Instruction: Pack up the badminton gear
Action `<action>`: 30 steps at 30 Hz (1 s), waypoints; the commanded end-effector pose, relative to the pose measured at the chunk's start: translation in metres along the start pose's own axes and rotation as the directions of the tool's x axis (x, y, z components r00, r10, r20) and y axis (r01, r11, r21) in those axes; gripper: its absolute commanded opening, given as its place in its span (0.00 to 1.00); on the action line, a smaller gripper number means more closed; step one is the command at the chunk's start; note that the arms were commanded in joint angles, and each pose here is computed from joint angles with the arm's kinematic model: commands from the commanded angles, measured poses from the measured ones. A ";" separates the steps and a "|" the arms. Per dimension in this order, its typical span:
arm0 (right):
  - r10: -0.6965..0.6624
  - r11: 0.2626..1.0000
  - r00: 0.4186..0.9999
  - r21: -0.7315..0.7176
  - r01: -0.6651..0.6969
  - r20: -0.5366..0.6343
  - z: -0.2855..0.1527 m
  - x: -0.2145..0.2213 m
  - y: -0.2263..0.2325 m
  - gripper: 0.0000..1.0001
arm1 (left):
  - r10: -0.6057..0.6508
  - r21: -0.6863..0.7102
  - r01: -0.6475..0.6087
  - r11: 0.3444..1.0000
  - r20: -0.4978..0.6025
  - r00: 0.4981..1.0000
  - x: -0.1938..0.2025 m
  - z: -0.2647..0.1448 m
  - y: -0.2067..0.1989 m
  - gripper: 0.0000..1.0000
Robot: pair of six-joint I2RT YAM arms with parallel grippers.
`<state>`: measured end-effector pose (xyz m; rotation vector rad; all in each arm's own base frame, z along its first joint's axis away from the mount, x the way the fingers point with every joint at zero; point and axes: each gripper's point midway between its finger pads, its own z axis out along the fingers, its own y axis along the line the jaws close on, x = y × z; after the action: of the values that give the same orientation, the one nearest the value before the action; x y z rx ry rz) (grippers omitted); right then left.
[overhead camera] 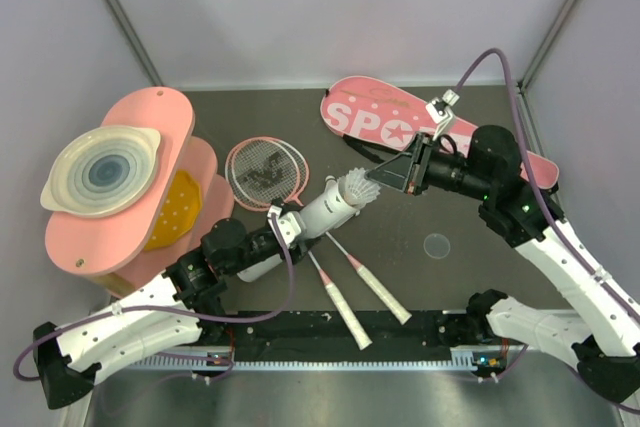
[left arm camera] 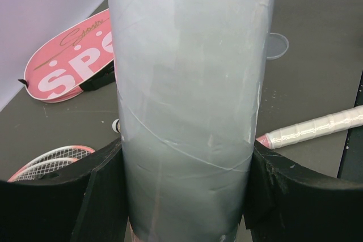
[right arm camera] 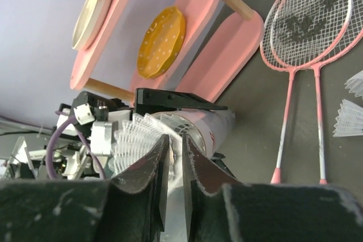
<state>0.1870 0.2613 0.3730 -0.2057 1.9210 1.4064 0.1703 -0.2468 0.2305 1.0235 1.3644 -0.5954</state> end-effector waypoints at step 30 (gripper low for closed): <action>-0.238 0.966 0.956 0.059 0.251 -0.170 0.034 0.031 -0.006 0.75 | 0.016 -0.014 -0.014 1.000 0.096 0.995 -0.025 0.001 0.005 0.12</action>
<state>0.1866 0.3115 0.2907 -0.4853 2.2102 1.2076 0.1698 -0.2469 0.2273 1.0301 1.3664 -0.5963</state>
